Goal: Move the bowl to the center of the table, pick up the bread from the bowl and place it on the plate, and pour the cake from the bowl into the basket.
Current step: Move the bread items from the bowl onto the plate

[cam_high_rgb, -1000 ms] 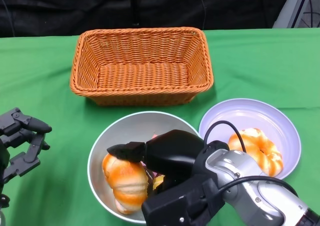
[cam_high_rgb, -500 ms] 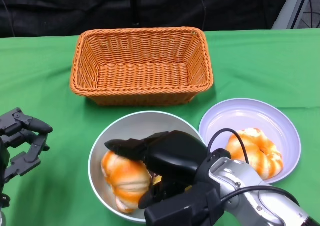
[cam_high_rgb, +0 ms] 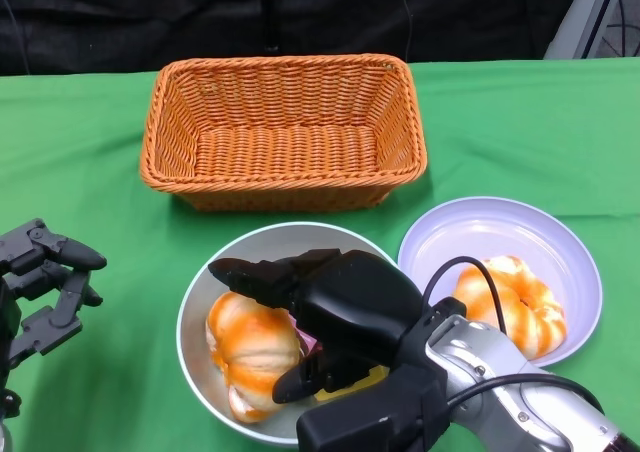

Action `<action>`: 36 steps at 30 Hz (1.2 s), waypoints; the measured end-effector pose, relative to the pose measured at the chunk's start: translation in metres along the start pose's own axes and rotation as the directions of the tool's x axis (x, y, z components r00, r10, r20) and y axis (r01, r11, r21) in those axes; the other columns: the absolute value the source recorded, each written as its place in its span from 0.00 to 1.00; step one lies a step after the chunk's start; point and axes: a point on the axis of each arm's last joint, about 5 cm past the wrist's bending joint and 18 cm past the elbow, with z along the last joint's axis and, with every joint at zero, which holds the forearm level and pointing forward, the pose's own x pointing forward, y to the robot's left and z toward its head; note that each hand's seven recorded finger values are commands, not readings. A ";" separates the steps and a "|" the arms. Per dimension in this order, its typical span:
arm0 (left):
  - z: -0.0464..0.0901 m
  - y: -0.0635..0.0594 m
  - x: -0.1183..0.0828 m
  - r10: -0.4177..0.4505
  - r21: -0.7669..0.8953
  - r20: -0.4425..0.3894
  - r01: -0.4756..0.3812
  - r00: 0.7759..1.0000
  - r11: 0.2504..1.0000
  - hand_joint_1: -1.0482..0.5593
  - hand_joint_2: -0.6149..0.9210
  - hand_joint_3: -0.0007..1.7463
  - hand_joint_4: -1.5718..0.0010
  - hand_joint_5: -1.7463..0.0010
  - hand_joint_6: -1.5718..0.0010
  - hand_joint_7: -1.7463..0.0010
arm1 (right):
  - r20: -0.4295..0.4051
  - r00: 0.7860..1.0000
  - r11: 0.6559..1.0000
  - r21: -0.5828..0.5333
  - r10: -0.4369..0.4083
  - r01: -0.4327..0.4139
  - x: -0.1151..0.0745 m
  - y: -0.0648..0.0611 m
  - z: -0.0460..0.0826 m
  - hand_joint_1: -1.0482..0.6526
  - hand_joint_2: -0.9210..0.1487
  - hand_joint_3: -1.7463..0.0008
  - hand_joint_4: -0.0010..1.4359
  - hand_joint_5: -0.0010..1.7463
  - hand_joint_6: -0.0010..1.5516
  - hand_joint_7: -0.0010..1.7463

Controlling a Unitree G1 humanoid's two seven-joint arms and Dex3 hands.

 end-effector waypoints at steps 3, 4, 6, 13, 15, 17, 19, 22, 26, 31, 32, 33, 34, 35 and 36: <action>0.000 0.000 0.000 0.000 0.000 -0.001 0.000 1.000 1.000 0.57 0.87 0.43 0.44 0.22 0.42 0.40 | -0.005 0.998 0.998 0.023 0.057 -0.057 0.000 0.000 -0.001 0.18 0.00 0.98 0.24 0.00 0.14 0.01; 0.000 0.000 0.000 0.000 0.001 -0.002 0.000 1.000 1.000 0.57 0.87 0.42 0.45 0.22 0.42 0.40 | -0.007 0.997 0.996 0.035 0.082 -0.082 0.000 0.000 -0.001 0.18 0.00 0.98 0.23 0.00 0.14 0.01; 0.000 0.000 0.000 0.003 0.000 -0.003 -0.003 1.000 1.000 0.57 0.85 0.44 0.47 0.18 0.43 0.38 | -0.021 0.991 0.990 0.048 0.130 -0.129 0.000 -0.001 -0.002 0.18 0.00 0.98 0.22 0.00 0.17 0.02; 0.000 0.001 0.001 0.011 0.000 -0.002 -0.011 1.000 1.000 0.59 0.80 0.54 0.46 0.19 0.44 0.35 | -0.038 0.975 0.975 0.062 0.218 -0.215 0.003 -0.009 -0.002 0.17 0.00 0.97 0.21 0.00 0.26 0.02; 0.000 0.001 0.001 0.011 0.000 -0.002 -0.011 1.000 1.000 0.59 0.79 0.56 0.46 0.18 0.44 0.35 | -0.041 0.972 0.971 0.066 0.232 -0.229 0.004 -0.010 -0.003 0.17 0.00 0.98 0.21 0.01 0.28 0.02; 0.000 0.001 0.001 0.012 0.001 -0.002 -0.012 1.000 1.000 0.60 0.79 0.58 0.47 0.18 0.44 0.35 | -0.048 0.968 0.968 0.069 0.246 -0.242 0.004 -0.012 -0.002 0.18 0.00 0.98 0.22 0.01 0.29 0.02; 0.000 0.001 0.001 0.014 0.002 -0.002 -0.014 1.000 1.000 0.60 0.78 0.59 0.47 0.18 0.44 0.35 | -0.053 0.964 0.964 0.070 0.261 -0.257 0.005 -0.013 -0.002 0.20 0.00 0.98 0.23 0.01 0.31 0.02; 0.000 0.001 0.002 0.018 0.002 0.000 -0.018 1.000 1.000 0.61 0.79 0.58 0.47 0.18 0.45 0.35 | -0.056 0.964 0.964 0.069 0.260 -0.256 0.006 -0.015 -0.002 0.24 0.00 0.98 0.26 0.02 0.34 0.02; 0.000 0.000 0.002 0.020 -0.002 0.003 -0.020 1.000 1.000 0.61 0.80 0.56 0.47 0.20 0.44 0.38 | -0.057 0.982 0.978 0.119 0.180 -0.172 0.008 -0.007 -0.003 0.29 0.01 0.99 0.32 0.04 0.37 0.02; 0.000 -0.001 0.002 0.019 -0.002 0.003 -0.019 1.000 1.000 0.62 0.82 0.53 0.47 0.20 0.43 0.40 | -0.060 0.997 0.988 0.147 0.048 -0.039 0.010 0.010 -0.007 0.34 0.04 1.00 0.44 0.06 0.43 0.02; 0.000 -0.001 0.002 0.018 -0.002 0.002 -0.018 1.000 1.000 0.62 0.82 0.53 0.47 0.20 0.43 0.40 | -0.060 0.998 0.988 0.154 0.025 -0.016 0.010 0.014 -0.008 0.35 0.03 1.00 0.46 0.07 0.45 0.02; 0.000 -0.001 0.002 0.018 0.000 -0.001 -0.018 1.000 1.000 0.62 0.82 0.53 0.47 0.20 0.43 0.40 | -0.061 0.998 0.987 0.160 0.009 0.001 0.011 0.017 -0.010 0.37 0.03 1.00 0.48 0.07 0.46 0.03; 0.000 -0.001 0.002 0.020 0.003 -0.004 -0.020 1.000 1.000 0.61 0.82 0.53 0.47 0.20 0.43 0.40 | -0.061 0.998 0.986 0.164 -0.002 0.012 0.011 0.020 -0.011 0.38 0.03 1.00 0.51 0.08 0.48 0.03; -0.001 -0.001 0.002 0.019 0.005 -0.006 -0.019 1.000 1.000 0.61 0.82 0.53 0.47 0.20 0.42 0.40 | -0.057 0.998 0.986 0.165 -0.012 0.021 0.012 0.022 -0.012 0.40 0.03 1.00 0.56 0.13 0.50 0.03; -0.001 -0.002 0.002 0.019 0.006 -0.007 -0.019 1.000 1.000 0.61 0.81 0.53 0.47 0.20 0.42 0.40 | -0.048 0.999 0.986 0.161 -0.022 0.030 0.013 0.023 -0.014 0.41 0.02 1.00 0.54 0.25 0.53 0.02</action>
